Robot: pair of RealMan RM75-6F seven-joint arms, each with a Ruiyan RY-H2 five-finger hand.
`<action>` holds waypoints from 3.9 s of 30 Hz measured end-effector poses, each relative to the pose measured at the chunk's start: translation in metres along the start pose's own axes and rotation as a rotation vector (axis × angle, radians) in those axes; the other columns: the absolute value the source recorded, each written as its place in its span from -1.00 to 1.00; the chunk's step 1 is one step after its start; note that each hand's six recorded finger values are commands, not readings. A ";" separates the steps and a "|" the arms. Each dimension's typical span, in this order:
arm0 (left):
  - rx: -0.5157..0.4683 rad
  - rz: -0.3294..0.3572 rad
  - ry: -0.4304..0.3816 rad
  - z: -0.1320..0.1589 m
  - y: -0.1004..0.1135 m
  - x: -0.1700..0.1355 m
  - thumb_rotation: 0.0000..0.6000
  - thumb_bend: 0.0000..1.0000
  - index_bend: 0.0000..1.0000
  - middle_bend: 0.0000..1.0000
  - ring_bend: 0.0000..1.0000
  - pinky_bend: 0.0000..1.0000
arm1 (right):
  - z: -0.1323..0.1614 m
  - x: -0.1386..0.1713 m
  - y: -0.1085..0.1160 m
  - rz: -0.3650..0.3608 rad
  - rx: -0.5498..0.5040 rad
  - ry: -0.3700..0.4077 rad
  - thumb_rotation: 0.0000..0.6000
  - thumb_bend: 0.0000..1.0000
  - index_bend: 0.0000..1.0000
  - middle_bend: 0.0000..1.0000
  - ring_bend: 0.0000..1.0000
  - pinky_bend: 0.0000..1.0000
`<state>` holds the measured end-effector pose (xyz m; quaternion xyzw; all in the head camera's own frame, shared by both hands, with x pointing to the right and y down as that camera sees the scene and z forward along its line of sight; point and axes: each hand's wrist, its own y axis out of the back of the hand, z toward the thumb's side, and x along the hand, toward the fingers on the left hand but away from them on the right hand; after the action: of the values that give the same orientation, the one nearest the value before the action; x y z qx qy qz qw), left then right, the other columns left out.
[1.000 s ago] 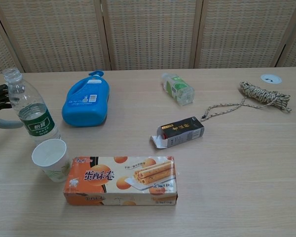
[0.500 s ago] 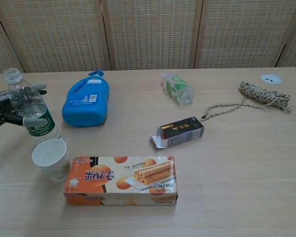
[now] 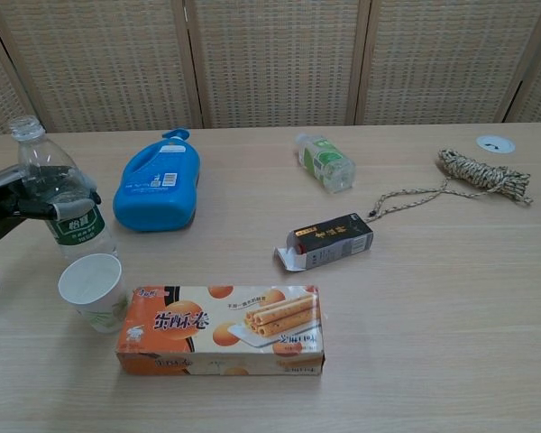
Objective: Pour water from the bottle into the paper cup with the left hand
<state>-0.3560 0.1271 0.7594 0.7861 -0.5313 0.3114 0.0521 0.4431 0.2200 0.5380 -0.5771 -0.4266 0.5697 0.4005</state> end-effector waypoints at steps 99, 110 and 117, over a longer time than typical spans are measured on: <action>1.725 -0.288 0.051 0.040 0.021 -0.038 1.00 -0.06 0.31 0.04 -0.18 0.00 | -0.002 0.007 0.014 -0.031 -0.044 0.010 1.00 -1.00 -0.94 -1.00 -1.00 -1.00; 1.710 -0.281 0.054 0.043 0.020 -0.038 1.00 -0.06 0.31 0.04 -0.18 0.00 | -0.002 0.007 0.014 -0.030 -0.045 0.010 1.00 -1.00 -0.94 -1.00 -1.00 -1.00; 1.651 -0.278 0.071 0.044 0.025 -0.039 1.00 -0.05 0.31 0.04 -0.18 0.00 | -0.002 0.007 0.013 -0.027 -0.042 0.011 1.00 -1.00 -0.94 -1.00 -1.00 -1.00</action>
<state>-0.3681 0.1297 0.6968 0.6197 -0.0287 0.6158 -0.4856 0.4450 0.2222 0.5234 -0.5826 -0.4442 0.5520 0.3981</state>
